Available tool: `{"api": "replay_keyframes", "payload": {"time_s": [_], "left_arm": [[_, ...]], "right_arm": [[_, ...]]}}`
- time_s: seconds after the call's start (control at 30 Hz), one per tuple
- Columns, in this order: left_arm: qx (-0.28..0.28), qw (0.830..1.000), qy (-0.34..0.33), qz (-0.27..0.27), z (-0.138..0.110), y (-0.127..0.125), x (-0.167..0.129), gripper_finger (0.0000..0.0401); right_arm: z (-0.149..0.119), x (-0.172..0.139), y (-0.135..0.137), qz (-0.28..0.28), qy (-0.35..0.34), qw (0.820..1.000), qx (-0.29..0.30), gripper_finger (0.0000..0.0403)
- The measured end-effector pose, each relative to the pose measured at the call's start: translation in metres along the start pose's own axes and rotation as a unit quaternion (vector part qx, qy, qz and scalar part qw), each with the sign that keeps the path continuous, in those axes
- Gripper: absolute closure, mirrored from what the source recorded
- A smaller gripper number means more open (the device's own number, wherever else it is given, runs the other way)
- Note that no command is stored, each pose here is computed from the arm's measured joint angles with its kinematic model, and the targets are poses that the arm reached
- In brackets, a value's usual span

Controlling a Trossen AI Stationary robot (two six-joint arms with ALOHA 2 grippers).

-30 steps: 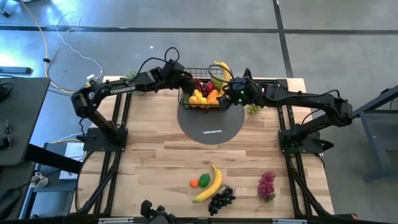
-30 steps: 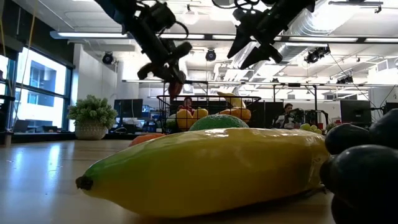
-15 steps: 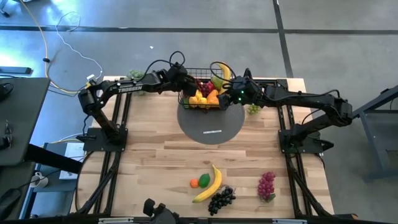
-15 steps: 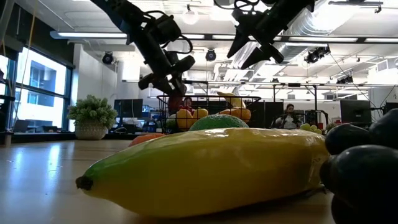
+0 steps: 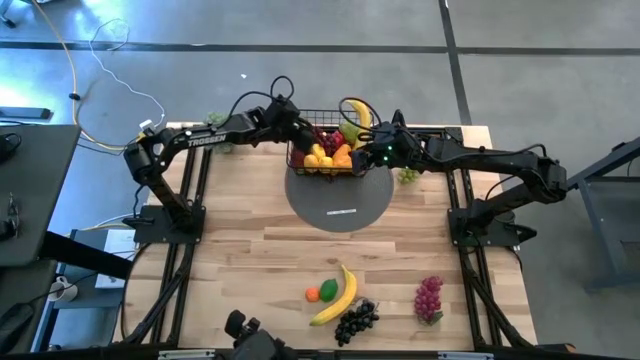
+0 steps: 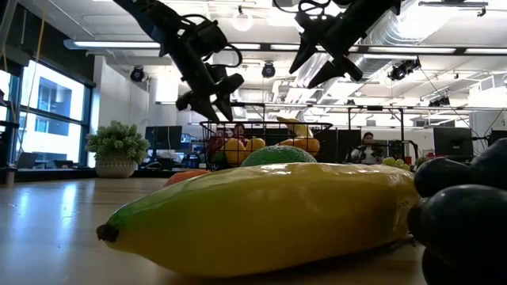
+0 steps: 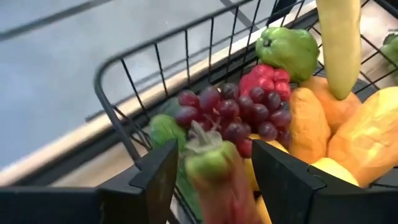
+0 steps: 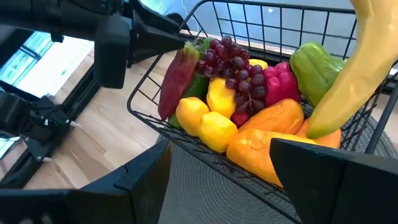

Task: Build produce basket
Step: Put the grapes into the wire basket

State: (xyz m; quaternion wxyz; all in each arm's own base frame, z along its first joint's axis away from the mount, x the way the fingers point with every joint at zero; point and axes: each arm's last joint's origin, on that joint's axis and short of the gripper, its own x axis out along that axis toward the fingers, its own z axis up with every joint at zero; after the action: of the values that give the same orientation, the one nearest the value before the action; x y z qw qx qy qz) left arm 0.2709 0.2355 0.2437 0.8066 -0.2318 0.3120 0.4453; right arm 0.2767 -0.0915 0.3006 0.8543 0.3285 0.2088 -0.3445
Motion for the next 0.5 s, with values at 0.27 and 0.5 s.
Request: {"api": "replay_keyframes", "payload": {"time_s": [0.27, 0.5], "left_arm": [[0.064, 0.997, -0.008, -0.041, 0.027, 0.001, -0.015, 0.0206], [0.151, 0.987, 0.011, -0.048, 0.045, -0.002, -0.035, 0.0206]], "right_arm": [[-0.001, 0.0, -0.002, -0.015, 0.002, 0.998, 0.055, 0.0148], [-0.009, -0.001, -0.01, -0.071, 0.025, 0.99, 0.12, 0.0148]]}}
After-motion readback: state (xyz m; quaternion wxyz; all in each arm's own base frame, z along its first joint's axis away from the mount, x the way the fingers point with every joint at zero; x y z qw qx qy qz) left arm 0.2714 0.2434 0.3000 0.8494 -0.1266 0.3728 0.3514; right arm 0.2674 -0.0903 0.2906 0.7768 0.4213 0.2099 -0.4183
